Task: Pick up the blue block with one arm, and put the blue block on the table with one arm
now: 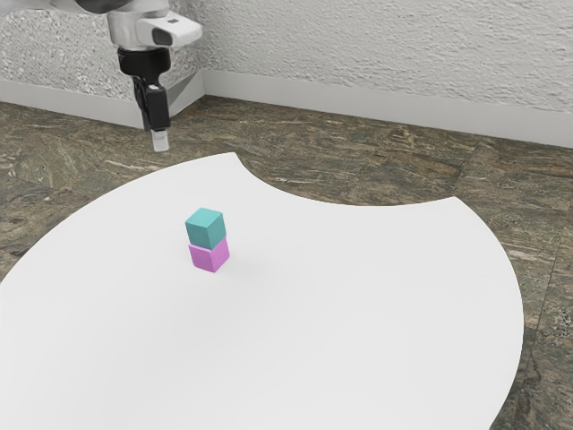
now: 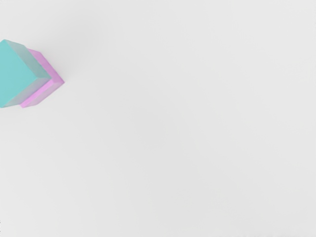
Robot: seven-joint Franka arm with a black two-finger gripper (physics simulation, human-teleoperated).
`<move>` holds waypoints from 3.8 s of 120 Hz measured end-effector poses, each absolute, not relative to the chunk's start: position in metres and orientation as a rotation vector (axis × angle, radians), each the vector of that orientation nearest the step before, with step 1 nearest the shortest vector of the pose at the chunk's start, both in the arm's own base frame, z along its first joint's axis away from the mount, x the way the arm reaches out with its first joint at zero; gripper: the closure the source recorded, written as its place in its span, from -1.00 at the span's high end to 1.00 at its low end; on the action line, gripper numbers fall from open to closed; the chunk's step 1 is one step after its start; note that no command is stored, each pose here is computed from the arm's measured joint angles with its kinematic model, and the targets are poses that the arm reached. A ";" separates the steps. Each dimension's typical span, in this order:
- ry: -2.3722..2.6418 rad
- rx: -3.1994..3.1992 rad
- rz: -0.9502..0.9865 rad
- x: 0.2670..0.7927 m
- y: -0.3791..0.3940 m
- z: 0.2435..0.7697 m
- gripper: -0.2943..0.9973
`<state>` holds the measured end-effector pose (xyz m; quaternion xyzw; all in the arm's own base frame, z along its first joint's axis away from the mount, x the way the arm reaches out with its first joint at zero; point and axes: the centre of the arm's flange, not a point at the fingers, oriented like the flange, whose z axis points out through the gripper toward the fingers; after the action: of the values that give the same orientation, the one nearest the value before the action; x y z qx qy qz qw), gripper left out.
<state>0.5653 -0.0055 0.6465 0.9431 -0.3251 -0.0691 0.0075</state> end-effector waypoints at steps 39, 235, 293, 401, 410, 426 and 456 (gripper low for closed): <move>-1.097 2.948 -0.073 0.543 -0.007 0.696 0.54; 0.167 3.119 0.117 0.693 0.103 0.371 0.54; 0.141 3.107 0.046 0.697 0.097 0.334 0.54; 0.047 3.109 0.071 0.713 0.061 0.332 0.11; -0.026 3.105 0.088 0.721 0.028 0.333 0.10; -0.091 3.098 0.066 0.728 -0.003 0.315 0.09; -0.103 3.090 -0.006 0.727 -0.009 0.277 0.09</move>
<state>0.7272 -0.0089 0.2774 0.9991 -0.0332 -0.0020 0.0251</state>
